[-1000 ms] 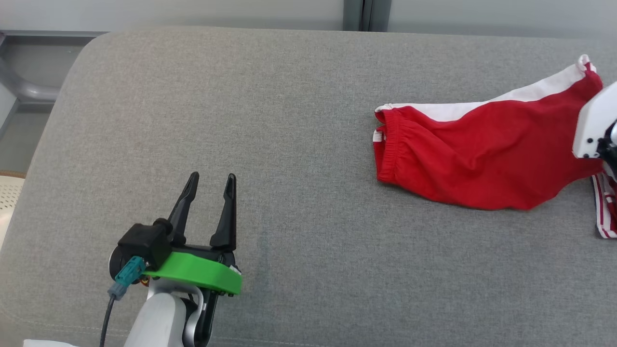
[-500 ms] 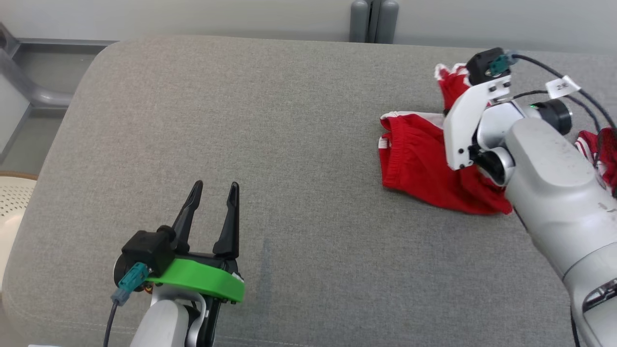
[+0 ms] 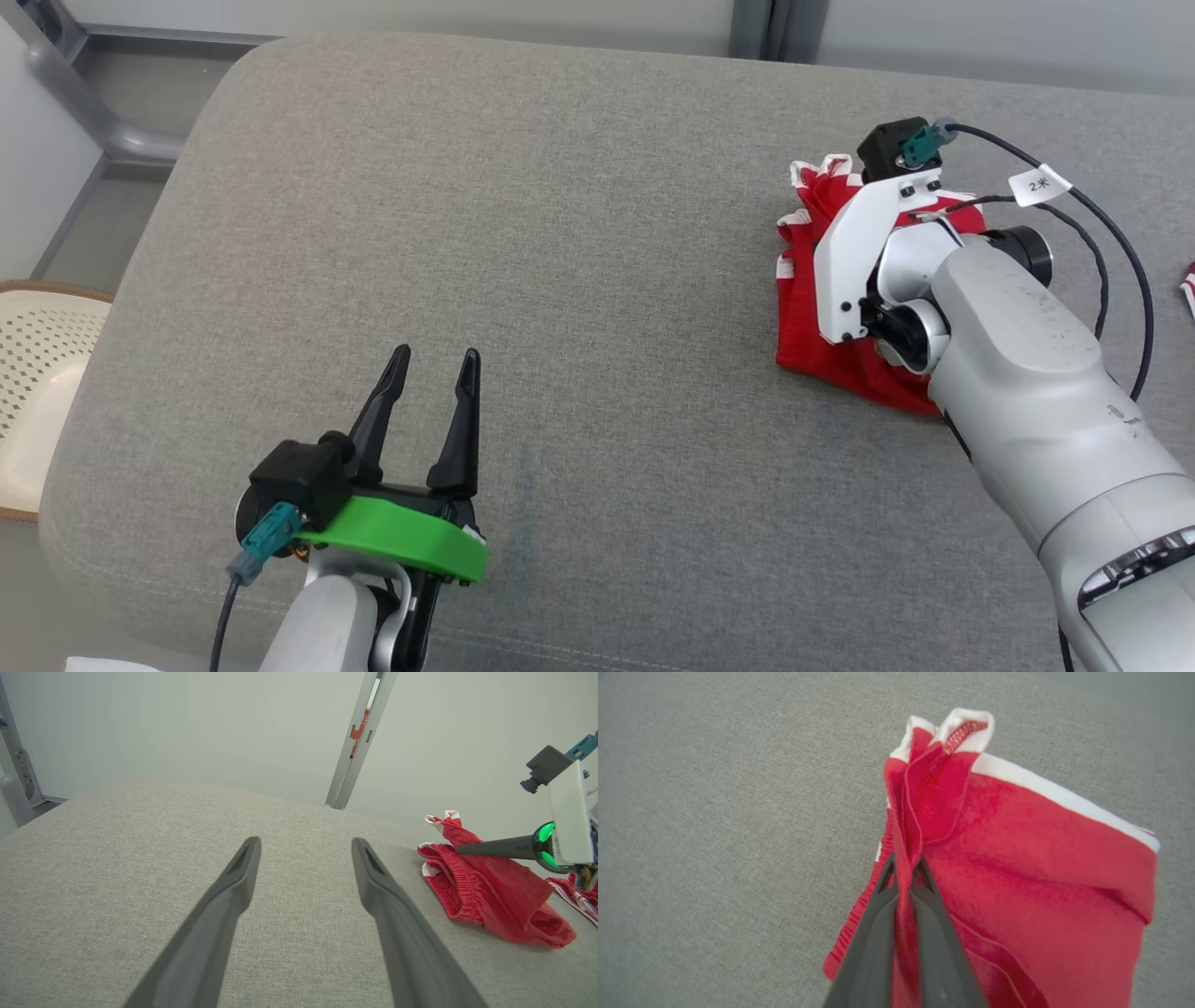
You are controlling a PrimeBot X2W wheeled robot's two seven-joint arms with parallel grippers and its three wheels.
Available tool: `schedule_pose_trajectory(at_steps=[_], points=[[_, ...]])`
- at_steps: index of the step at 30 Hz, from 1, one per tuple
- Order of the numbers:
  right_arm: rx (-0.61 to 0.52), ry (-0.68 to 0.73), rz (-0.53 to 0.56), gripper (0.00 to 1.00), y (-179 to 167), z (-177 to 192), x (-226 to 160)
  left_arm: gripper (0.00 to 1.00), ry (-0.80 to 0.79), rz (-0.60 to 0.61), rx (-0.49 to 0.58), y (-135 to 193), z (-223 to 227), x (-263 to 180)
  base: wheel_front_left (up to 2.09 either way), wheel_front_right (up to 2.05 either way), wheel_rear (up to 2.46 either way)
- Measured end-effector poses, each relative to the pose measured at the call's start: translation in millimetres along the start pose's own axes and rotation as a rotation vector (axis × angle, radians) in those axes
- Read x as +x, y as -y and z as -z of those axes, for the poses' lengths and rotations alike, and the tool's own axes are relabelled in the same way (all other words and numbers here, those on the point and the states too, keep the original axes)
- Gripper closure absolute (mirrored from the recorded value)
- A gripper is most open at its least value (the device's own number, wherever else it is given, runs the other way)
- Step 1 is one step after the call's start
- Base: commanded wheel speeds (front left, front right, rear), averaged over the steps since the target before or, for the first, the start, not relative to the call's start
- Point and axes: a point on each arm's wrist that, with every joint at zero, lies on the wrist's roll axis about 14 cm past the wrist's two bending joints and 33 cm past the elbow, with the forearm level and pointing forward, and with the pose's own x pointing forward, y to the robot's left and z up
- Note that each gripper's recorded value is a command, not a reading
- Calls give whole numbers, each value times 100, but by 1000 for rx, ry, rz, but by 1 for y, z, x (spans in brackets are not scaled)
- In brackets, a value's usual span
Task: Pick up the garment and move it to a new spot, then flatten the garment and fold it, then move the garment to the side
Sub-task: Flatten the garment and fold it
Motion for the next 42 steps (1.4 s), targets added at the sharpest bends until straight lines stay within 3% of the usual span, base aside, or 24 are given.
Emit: schedule_pose_trajectory(at_steps=[4, 7, 10, 13, 16, 19, 22, 26, 35, 42], points=[[40, 65, -27, 0, -8, -11, 6, 0, -9, -13, -2, -4, 3, 0, 0, 0, 0], [188, 221, -61, 0, -5, -44, -2, 0, -9, -15, -3, -5, 3, 2, 0, 0, 0], [251, 344, -82, 0, -2, -71, -17, 0, -2, -17, -4, -6, 1, 3, 0, 0, 0], [218, 431, -1, 0, 34, -78, -36, 0, 3, -8, -1, -3, 0, 5, 0, 0, 0], [189, 443, 100, 0, 71, -56, -52, 0, 9, 9, -1, 3, -2, 7, 0, 0, 0], [160, 413, 194, 100, 101, -26, -65, 0, 13, 31, -2, 9, -3, 9, 0, 0, 0], [141, 320, 268, 100, 124, 18, -72, 0, 16, 50, -5, 16, -3, 11, 0, 0, 0], [115, 216, 252, 100, 108, 59, -61, 0, 12, 63, -1, 20, -1, 14, 0, 0, 0], [52, 225, 13, 100, 0, 58, -32, 0, 1, 58, 11, 17, 3, 20, 0, 0, 0], [33, 232, -244, 100, -99, 56, -43, 0, 11, 68, 14, 20, 0, 19, 0, 0, 0]])
